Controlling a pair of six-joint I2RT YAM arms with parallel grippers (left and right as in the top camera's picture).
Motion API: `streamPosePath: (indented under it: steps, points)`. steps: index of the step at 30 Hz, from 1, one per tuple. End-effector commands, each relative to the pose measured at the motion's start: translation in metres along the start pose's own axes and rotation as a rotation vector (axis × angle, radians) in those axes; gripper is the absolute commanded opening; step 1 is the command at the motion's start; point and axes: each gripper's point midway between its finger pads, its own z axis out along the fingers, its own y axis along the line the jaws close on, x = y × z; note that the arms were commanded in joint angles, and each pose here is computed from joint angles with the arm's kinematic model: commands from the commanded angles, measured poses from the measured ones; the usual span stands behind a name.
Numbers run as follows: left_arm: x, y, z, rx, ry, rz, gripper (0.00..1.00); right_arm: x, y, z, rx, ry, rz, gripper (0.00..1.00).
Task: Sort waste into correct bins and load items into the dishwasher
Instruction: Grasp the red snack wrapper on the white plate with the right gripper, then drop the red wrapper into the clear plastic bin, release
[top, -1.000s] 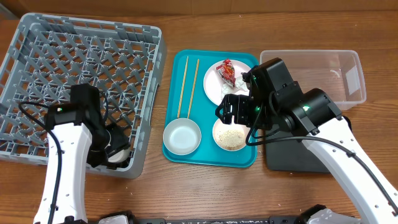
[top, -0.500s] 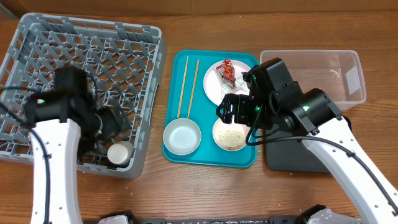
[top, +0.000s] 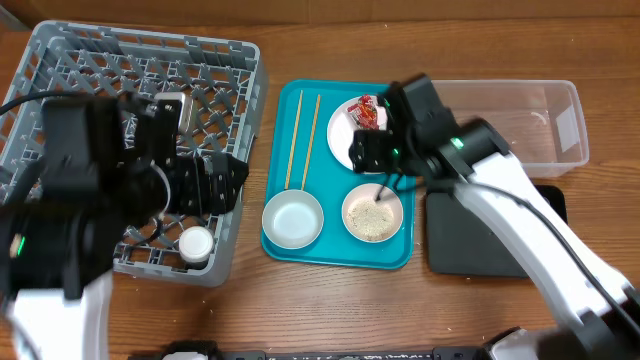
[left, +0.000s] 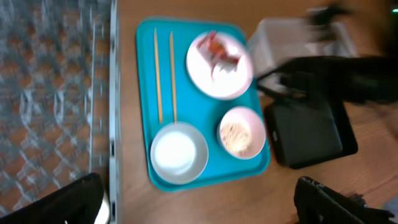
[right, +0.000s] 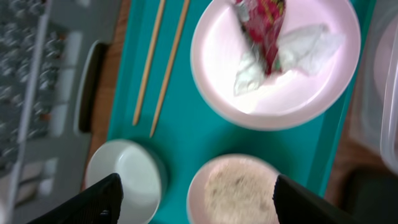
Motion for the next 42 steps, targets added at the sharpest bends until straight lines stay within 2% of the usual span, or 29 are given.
streamPosePath:
  steps: [1, 7, 11, 13, 16, 17, 22, 23, 34, 38, 42]
  points:
    - [-0.002, -0.021, -0.034, 0.033, -0.114, 0.093, 1.0, -0.035, -0.024, 0.022, 0.108, -0.041, -0.032, 0.79]
    - [0.01, -0.032, -0.064, 0.028, -0.199, 0.141, 1.0, -0.058, -0.048, 0.088, 0.163, -0.043, -0.083, 0.75]
    - [0.013, -0.034, -0.068, 0.028, -0.209, 0.145, 1.0, -0.06, -0.069, 0.123, 0.232, -0.036, -0.073, 0.67]
    - [0.016, -0.033, -0.067, 0.028, -0.196, 0.139, 1.0, -0.055, -0.072, 0.133, 0.238, -0.017, -0.073, 0.56]
    - [0.019, -0.033, -0.066, 0.027, -0.18, 0.132, 1.0, -0.053, -0.072, 0.136, 0.241, -0.008, -0.074, 0.24]
    - [0.019, -0.033, -0.066, 0.028, -0.18, 0.132, 1.0, -0.054, -0.071, 0.133, 0.239, -0.014, -0.074, 0.17]
    - [0.018, -0.032, -0.065, 0.027, -0.178, 0.131, 1.0, -0.059, -0.066, 0.113, 0.231, -0.037, -0.074, 0.16]
    - [0.018, -0.032, -0.065, 0.027, -0.178, 0.131, 1.0, -0.06, -0.065, 0.108, 0.229, -0.041, -0.074, 0.04]
    - [0.018, -0.032, -0.065, 0.027, -0.178, 0.131, 1.0, -0.073, -0.06, 0.021, 0.205, -0.149, 0.003, 0.04]
    - [0.018, -0.032, -0.065, 0.027, -0.178, 0.131, 1.0, -0.071, -0.094, -0.004, 0.292, -0.163, 0.116, 0.04]
    - [0.018, -0.032, -0.065, 0.027, -0.178, 0.131, 1.0, -0.054, -0.134, 0.0, 0.366, -0.082, 0.2, 0.04]
